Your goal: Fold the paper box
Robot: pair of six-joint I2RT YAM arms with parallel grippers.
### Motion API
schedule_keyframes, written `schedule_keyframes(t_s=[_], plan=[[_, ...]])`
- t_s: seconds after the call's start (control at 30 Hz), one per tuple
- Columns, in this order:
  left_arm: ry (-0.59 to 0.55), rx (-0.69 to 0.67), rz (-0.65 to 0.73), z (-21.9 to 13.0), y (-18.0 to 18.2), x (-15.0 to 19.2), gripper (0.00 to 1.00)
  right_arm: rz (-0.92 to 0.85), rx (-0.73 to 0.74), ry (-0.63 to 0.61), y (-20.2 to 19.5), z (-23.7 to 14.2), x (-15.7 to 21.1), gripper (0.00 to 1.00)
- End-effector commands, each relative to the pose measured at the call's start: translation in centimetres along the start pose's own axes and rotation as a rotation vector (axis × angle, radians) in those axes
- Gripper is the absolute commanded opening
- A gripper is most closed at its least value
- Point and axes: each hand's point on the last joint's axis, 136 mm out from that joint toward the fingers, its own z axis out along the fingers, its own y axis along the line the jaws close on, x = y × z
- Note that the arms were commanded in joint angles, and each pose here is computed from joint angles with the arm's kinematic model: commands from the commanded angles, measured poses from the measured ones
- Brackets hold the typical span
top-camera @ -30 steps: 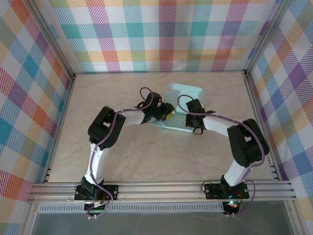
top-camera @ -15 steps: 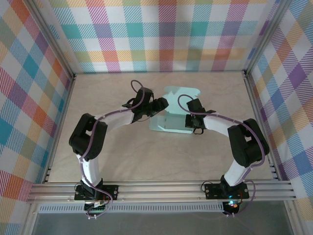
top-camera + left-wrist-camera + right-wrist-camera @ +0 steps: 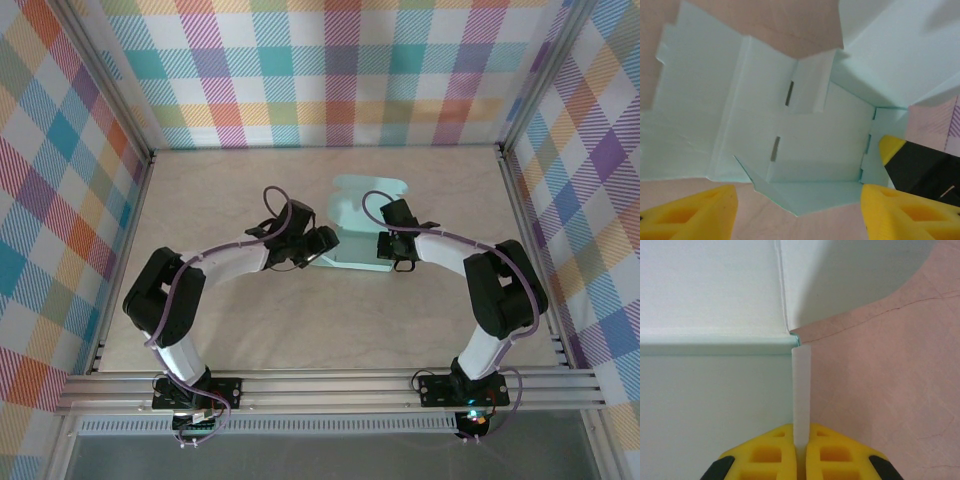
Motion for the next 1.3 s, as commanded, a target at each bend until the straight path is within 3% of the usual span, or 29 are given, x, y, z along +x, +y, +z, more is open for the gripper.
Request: schedule_keyframes(t_s=[0.0, 0.17, 0.4, 0.57, 0.73, 0.93, 1.07, 1.27], plan=[[0.042, 0.044, -0.041, 0.1, -1.3, 1.0, 0.6, 0.0, -0.023, 0.009, 0.5, 0.1, -0.4, 0.0], [0.104, 0.088, -0.018, 1.7, -2.9, 1.3, 0.52, -0.001, -0.026, 0.013, 0.5, 0.0, -0.2, 0.01], [0.174, 0.142, -0.02, 3.4, -3.7, 2.1, 0.52, -0.005, -0.029, 0.019, 0.5, -0.1, 0.0, 0.01], [0.288, 0.157, 0.107, 3.9, -4.1, 3.7, 0.52, -0.011, -0.036, 0.024, 0.6, 0.1, 0.0, 0.01], [0.281, 0.106, 0.198, 2.7, -2.7, 3.4, 0.54, -0.017, -0.037, 0.022, 0.6, 0.0, -0.1, 0.01], [0.228, 0.146, 0.326, 0.6, -4.2, 2.1, 0.55, -0.009, -0.052, 0.024, 0.8, 0.1, -0.1, 0.01], [0.054, 0.134, 0.359, -1.9, -4.2, -0.6, 0.61, -0.013, -0.055, 0.014, 0.8, -0.1, -0.3, 0.01], [-0.175, 0.027, 0.233, -6.3, 1.3, -6.3, 0.67, 0.033, -0.147, -0.01, 1.1, -1.0, -1.1, 0.0]])
